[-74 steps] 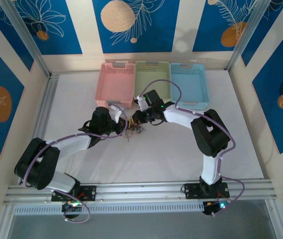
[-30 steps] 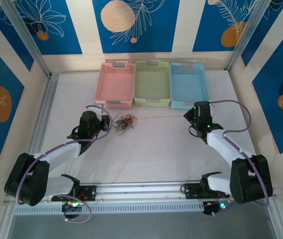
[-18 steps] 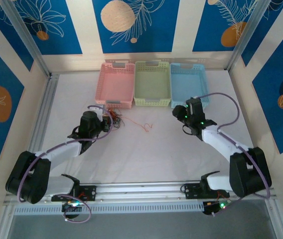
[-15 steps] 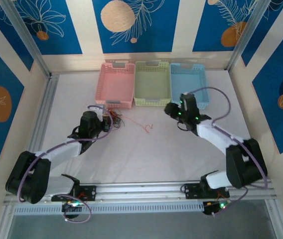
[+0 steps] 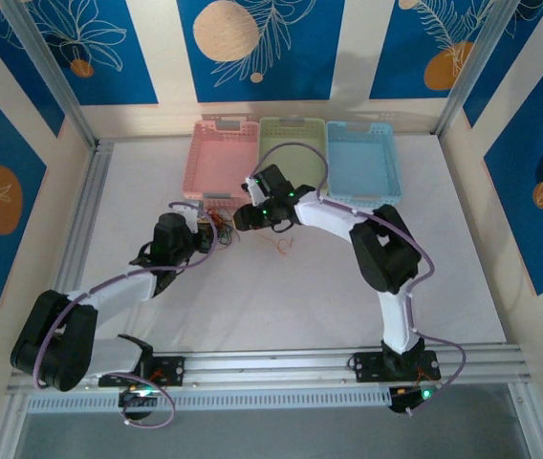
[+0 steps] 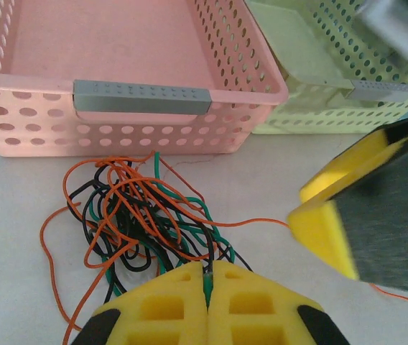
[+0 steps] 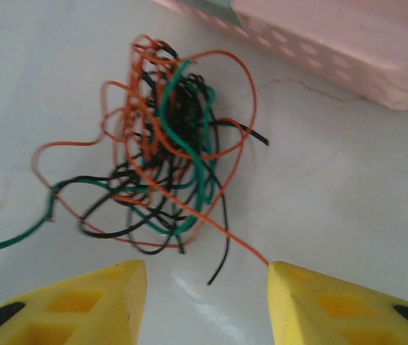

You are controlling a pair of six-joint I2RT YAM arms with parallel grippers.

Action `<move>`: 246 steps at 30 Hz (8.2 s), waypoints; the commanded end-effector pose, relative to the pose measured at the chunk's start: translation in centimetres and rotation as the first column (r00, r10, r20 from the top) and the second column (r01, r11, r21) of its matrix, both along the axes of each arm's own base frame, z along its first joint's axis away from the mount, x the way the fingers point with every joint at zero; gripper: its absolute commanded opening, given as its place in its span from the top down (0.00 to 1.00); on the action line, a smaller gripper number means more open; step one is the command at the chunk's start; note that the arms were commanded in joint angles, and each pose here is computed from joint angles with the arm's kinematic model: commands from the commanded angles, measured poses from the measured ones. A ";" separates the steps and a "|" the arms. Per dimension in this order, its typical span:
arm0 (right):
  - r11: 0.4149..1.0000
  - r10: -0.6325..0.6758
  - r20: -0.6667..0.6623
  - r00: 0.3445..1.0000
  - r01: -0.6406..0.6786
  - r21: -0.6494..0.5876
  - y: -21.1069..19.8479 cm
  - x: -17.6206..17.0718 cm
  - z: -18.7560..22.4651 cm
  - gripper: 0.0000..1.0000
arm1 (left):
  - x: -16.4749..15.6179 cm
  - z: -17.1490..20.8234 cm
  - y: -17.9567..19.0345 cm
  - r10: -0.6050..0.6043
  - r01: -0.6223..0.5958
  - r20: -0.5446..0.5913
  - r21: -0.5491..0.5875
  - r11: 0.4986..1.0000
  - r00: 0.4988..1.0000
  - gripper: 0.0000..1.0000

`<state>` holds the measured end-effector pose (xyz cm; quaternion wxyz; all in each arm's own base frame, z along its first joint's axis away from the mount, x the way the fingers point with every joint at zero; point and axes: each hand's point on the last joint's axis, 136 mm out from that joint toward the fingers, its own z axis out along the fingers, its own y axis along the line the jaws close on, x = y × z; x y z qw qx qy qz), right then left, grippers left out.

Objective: Untangle the cables

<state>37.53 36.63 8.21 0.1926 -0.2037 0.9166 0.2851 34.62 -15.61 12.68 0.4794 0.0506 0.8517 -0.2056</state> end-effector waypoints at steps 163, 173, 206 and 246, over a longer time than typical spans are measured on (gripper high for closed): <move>0.858 -0.497 -0.373 0.783 0.507 -0.080 -14.0 0.0 -5.1 0.69 | 0.2 0.0 6.7 0.259 -0.258 0.006 -0.082 0.963 0.966 1.00; 0.819 -0.562 -0.247 0.790 0.573 -0.030 -17.4 0.6 -1.8 1.00 | 0.2 0.0 6.9 0.272 -0.271 0.005 -0.078 0.959 0.962 1.00; 0.303 -0.949 -0.062 0.308 0.950 0.081 -36.7 -3.0 2.7 0.45 | -0.7 -0.6 11.3 0.485 -0.484 -0.002 -0.048 0.874 0.875 1.00; 0.966 -0.210 -0.114 0.971 0.188 -0.180 -12.3 -5.1 1.9 0.44 | -0.1 -0.8 9.3 0.387 -0.387 -0.023 -0.066 0.920 0.922 1.00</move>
